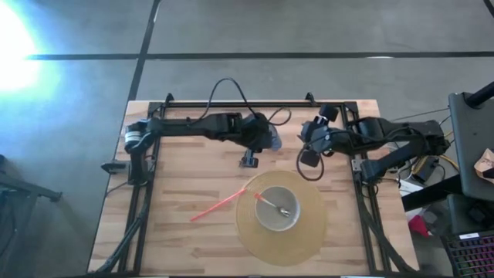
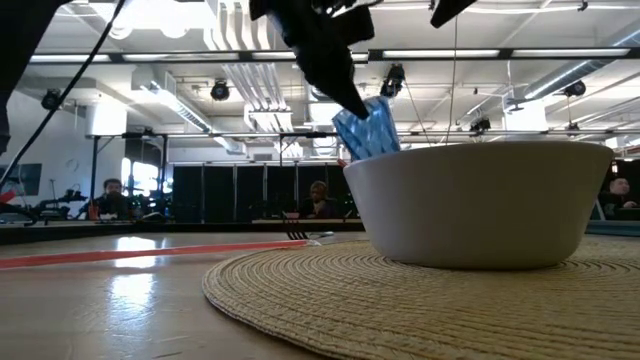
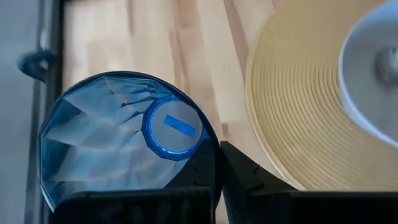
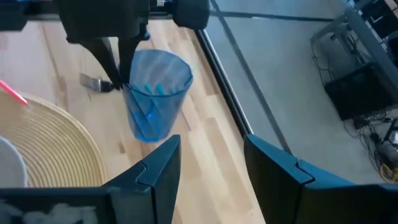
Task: Pick & Place Utensil
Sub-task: Put the blue cup on the yellow mat
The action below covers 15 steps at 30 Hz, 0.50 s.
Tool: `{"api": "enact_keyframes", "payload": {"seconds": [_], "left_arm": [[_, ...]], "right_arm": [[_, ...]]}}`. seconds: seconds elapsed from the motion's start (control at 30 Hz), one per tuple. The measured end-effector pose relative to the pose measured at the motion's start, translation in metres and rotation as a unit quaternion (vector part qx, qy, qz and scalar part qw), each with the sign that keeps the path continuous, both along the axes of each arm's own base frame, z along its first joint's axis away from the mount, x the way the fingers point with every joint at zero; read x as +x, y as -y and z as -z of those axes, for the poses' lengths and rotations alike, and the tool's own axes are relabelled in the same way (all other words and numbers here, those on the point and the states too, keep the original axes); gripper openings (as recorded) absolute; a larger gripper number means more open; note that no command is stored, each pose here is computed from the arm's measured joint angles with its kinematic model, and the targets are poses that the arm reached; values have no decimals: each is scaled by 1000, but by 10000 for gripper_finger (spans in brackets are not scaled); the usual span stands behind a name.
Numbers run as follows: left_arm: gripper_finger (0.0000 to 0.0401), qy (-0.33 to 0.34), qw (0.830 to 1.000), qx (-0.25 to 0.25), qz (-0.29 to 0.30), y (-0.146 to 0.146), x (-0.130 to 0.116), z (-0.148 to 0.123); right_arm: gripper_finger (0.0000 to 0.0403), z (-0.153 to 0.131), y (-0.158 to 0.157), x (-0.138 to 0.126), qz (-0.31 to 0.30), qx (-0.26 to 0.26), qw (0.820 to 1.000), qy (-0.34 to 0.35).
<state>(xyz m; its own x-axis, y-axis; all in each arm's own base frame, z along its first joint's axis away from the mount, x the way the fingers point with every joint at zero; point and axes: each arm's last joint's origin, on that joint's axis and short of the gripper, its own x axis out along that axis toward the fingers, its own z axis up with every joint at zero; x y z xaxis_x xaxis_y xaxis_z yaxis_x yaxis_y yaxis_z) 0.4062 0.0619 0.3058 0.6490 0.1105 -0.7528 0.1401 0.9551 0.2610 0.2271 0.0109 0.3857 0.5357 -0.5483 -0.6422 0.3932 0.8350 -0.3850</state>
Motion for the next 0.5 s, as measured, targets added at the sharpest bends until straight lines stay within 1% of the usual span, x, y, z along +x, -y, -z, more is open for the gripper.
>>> {"api": "enact_keyframes", "payload": {"seconds": [0.13,0.3,0.5], "left_arm": [[3,-31,999,-9,3,1,-3,7],[9,-42,998,-36,7,3,-5,11],[3,-56,998,-41,2,3,-6,16]], "right_arm": [[173,10,0,1,7,4,1000,-11],[173,22,0,2,18,10,1000,-22],[173,29,0,2,24,13,999,-29]]}}
